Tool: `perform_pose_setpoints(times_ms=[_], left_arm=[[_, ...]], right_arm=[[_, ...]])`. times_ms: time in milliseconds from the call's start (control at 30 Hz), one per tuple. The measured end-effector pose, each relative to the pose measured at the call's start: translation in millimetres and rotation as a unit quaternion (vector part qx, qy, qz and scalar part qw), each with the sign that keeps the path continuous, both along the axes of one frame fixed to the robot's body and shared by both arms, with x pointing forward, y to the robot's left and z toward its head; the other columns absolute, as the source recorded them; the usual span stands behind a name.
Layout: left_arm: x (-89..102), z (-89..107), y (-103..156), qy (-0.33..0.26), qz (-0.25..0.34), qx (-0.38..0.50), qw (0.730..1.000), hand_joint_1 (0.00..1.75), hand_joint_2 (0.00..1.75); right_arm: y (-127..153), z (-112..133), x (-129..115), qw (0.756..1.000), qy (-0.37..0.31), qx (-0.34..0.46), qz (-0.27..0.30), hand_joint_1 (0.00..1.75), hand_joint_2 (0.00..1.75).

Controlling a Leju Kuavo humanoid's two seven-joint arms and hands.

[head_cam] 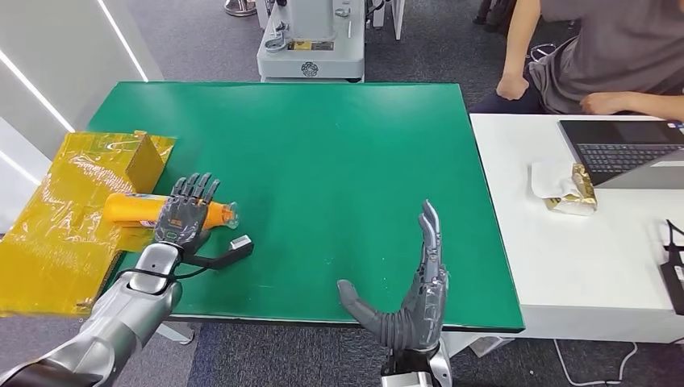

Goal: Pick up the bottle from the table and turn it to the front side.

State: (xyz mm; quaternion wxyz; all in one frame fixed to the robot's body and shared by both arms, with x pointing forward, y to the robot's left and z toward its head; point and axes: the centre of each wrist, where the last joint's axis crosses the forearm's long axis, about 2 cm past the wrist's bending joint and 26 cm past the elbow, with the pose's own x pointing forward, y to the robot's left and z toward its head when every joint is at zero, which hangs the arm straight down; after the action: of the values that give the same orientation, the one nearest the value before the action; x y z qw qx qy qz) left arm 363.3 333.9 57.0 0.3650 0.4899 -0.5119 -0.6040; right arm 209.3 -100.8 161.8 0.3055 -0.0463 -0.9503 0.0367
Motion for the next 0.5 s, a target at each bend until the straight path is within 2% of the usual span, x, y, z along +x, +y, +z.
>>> perform_pose_setpoints(times_ms=[67,167,267,300,400,500], left_arm=[[3.2,10.0,-11.9,-0.037,-0.059,-0.049,0.996,0.00,1.75],[14.0,39.5,-22.8,-0.135,-0.133,-0.169,0.967,0.00,1.75],[18.4,60.9,-19.8,-0.229,-0.089,-0.281,0.928,0.00,1.75],[18.0,65.4,-20.2,-0.256,-0.061,-0.331,0.906,0.00,1.75],[15.8,79.0,-33.7,-0.315,-0.012,-0.490,0.813,0.00,1.75],[12.3,98.9,-64.5,-0.333,-0.045,-0.575,0.746,0.00,1.75]], right_arm=[[0.9,-0.3,0.4,1.000,0.006,0.008,0.002,0.00,1.75],[4.0,1.0,2.5,1.000,0.008,0.015,0.009,0.00,1.75],[5.7,1.5,3.3,1.000,0.007,0.014,0.012,0.00,1.75],[5.9,1.3,3.4,1.000,0.007,0.014,0.013,0.00,1.75],[6.4,1.0,3.4,1.000,0.007,0.013,0.014,0.00,1.75],[6.1,-0.2,2.1,1.000,0.008,0.011,0.015,0.00,1.75]])
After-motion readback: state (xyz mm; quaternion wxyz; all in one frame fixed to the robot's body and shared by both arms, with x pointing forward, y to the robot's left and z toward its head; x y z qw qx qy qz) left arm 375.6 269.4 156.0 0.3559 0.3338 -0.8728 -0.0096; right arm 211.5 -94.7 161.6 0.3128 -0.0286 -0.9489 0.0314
